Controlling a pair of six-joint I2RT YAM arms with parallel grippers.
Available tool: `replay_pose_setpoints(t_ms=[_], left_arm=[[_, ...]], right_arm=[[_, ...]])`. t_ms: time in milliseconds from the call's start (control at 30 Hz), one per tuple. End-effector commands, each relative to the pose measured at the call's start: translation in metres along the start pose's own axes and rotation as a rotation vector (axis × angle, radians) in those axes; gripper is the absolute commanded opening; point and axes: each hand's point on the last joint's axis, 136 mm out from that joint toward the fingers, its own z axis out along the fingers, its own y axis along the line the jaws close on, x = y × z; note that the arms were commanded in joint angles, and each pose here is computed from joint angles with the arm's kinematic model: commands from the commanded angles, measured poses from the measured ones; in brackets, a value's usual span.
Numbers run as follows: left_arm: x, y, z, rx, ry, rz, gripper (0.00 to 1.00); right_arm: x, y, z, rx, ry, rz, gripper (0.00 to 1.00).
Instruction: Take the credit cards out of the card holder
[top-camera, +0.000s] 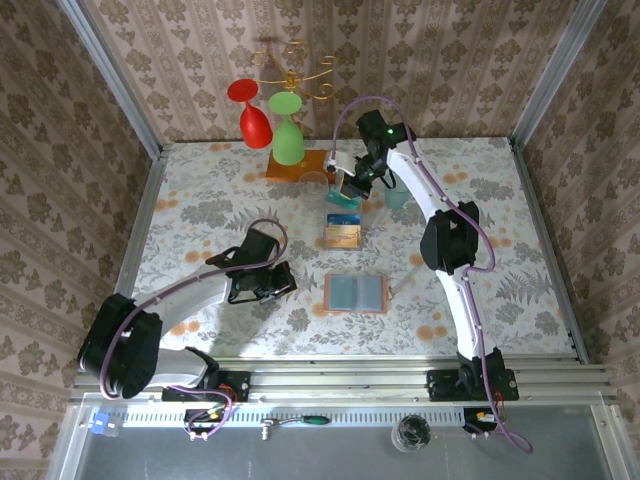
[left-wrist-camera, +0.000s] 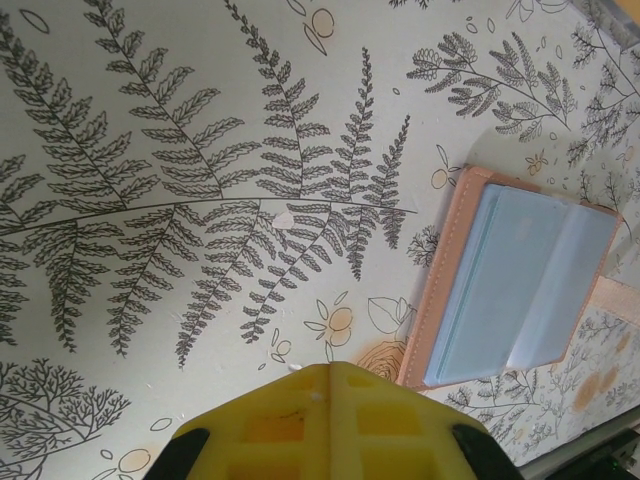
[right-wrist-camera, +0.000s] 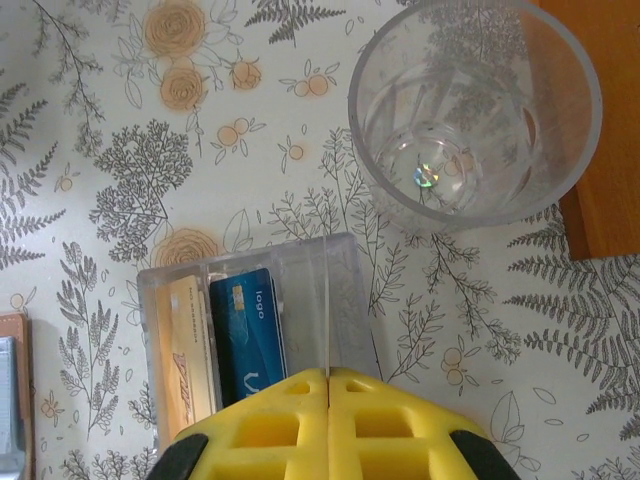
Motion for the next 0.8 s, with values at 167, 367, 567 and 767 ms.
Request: replay_pose_setpoints(t_ms=[167, 367, 567, 767], left_arm=[[-0.002, 0.002, 0.005, -0.009, 0.011, -0.019, 0.03], [-0.001, 0.004, 0.007, -0.007, 0.008, -0.030, 0.03], [-0.001, 0.004, 0.011, 0.000, 0.009, -0.039, 0.03], [0.001, 0.004, 0.016, 0.001, 0.017, -0.044, 0.03]], right_arm=[[-0.018, -0.005, -0.021, 0.004, -0.099, 0.006, 0.00], [-0.003, -0.003, -0.007, -0.024, -0.054, 0.009, 0.00], [0.009, 0.001, 0.005, -0.060, -0.025, 0.016, 0.00], [0.019, 0.006, 0.014, -0.095, 0.007, 0.019, 0.01]])
